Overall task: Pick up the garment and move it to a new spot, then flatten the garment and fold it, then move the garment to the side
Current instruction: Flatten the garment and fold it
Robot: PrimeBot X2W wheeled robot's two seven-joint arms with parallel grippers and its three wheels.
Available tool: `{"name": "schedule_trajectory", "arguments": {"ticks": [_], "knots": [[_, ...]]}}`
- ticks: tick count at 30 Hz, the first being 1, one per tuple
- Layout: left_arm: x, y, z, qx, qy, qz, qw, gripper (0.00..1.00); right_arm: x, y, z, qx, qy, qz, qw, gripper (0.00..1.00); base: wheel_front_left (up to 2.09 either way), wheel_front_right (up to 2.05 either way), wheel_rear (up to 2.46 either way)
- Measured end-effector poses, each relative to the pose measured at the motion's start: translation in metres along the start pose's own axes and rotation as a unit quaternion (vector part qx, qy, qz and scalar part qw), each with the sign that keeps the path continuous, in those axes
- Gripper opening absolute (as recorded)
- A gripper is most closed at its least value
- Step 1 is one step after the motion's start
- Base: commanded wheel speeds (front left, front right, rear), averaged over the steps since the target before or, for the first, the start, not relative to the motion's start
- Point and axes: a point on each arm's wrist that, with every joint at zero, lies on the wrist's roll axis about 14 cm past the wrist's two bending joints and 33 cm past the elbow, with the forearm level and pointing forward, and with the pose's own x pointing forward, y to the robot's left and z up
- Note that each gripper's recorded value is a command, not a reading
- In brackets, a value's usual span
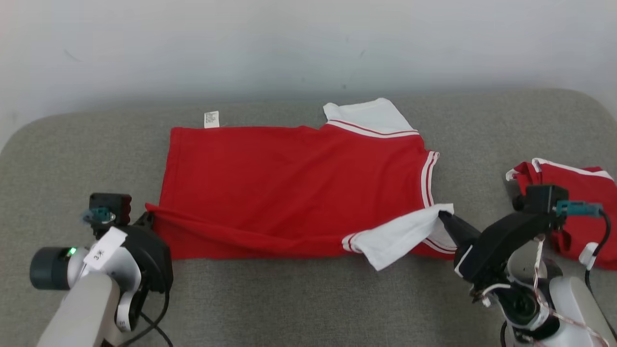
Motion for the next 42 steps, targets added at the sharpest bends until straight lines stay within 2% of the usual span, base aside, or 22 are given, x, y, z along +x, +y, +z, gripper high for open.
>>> {"name": "schedule_trajectory", "arguments": {"ticks": [17, 32, 33, 34, 35, 42], "knots": [[0.055, -0.011, 0.002, 0.0, 0.045, -0.016, 0.999, 0.0, 0.08, -0.015, 0.022, 0.015, 0.053, -0.036, 0.998, 0.0, 0.0, 0.0, 0.0], [0.06, 0.019, -0.015, -0.014, 0.068, 0.028, 0.997, 0.0, 0.131, -0.009, 0.017, 0.012, 0.072, -0.048, 0.996, 0.0, 0.0, 0.0, 0.0], [0.06, 0.021, -0.014, -0.014, 0.065, 0.031, 0.997, 0.01, 0.133, -0.008, 0.016, 0.012, 0.073, -0.048, 0.996, 0.5, 0.0, 0.0, 0.0], [0.06, 0.023, -0.015, -0.015, 0.067, 0.034, 0.997, 0.44, 0.135, -0.008, 0.016, 0.013, 0.072, -0.049, 0.996, 1.0, 0.0, 0.0, 0.0], [0.059, 0.024, -0.017, -0.015, 0.068, 0.035, 0.997, 1.0, 0.136, -0.007, 0.017, 0.012, 0.069, -0.048, 0.996, 1.0, 0.0, 0.0, 0.0], [0.058, 0.02, -0.016, -0.012, 0.056, 0.026, 0.998, 1.0, 0.138, -0.006, 0.016, 0.019, 0.066, -0.049, 0.996, 1.0, 0.0, 0.0, 0.0]]}}
